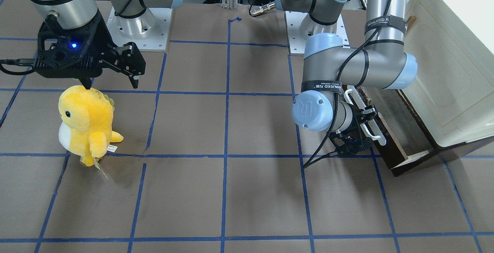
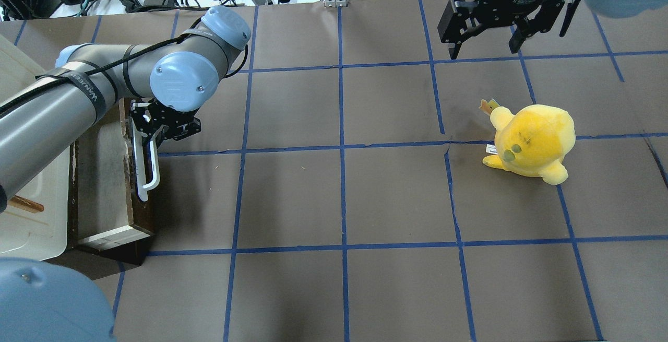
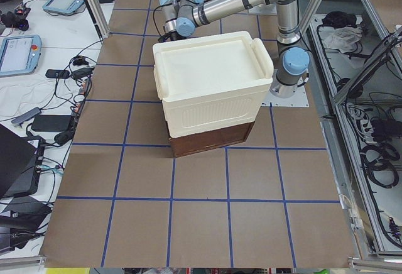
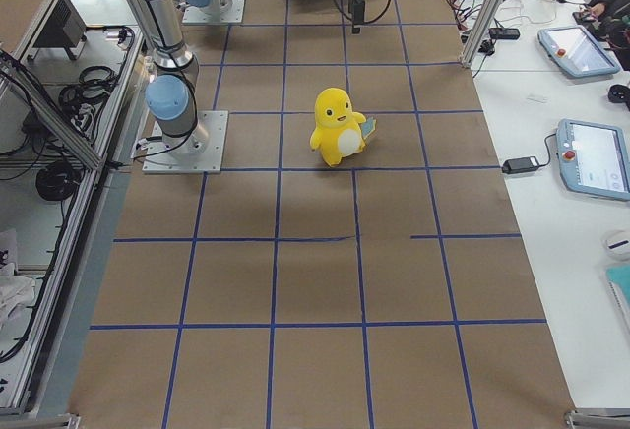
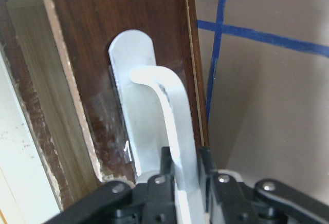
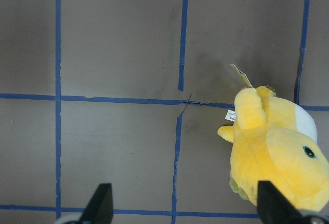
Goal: Pull drawer sideways
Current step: 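Keep pulling the drawer outward with the left gripper toward the table center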
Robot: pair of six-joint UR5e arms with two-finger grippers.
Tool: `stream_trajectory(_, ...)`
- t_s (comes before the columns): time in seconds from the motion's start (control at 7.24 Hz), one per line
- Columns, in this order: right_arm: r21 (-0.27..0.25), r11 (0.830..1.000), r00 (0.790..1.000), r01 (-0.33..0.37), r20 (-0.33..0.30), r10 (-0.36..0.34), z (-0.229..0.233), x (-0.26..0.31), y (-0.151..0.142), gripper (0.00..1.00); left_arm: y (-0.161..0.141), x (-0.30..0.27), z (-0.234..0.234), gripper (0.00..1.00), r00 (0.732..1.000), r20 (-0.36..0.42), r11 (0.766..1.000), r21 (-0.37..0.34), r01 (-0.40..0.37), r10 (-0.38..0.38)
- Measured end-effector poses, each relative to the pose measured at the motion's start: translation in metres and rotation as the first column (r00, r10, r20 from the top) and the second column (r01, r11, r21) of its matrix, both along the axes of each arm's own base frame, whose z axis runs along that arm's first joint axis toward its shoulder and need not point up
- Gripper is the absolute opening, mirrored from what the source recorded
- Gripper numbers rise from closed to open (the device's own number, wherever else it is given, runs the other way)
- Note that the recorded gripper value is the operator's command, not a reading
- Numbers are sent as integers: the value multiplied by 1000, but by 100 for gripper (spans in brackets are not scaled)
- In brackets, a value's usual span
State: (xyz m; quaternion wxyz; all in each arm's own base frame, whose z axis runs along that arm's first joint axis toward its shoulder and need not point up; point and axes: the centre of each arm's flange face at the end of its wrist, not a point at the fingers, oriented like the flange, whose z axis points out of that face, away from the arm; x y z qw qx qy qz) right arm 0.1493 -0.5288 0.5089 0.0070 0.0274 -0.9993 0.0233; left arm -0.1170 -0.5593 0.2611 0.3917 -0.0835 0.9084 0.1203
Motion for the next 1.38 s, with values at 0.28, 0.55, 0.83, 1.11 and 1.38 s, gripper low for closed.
stream_trajectory(0.28, 0, 1000, 1000, 0, 0, 0, 0, 0, 0, 100, -4, -12, 1, 0, 1000, 3, 1000, -4, -10, 10)
stream_trajectory(0.55, 0, 1000, 1000, 0, 0, 0, 0, 0, 0, 100, -6, -21, 1, 0, 1000, 1, 1000, -8, -16, 16)
stream_trajectory(0.83, 0, 1000, 1000, 0, 0, 0, 0, 0, 0, 100, -9, -30, 0, 0, 1000, 0, 1000, -18, -22, 22)
stream_trajectory(1.11, 0, 1000, 1000, 0, 0, 0, 0, 0, 0, 100, -11, -38, 0, 4, 1000, 3, 1000, -18, -22, 22)
stream_trajectory(1.38, 0, 1000, 1000, 0, 0, 0, 0, 0, 0, 100, -11, -42, -1, 89, 1000, 4, 1000, -15, -16, 16)
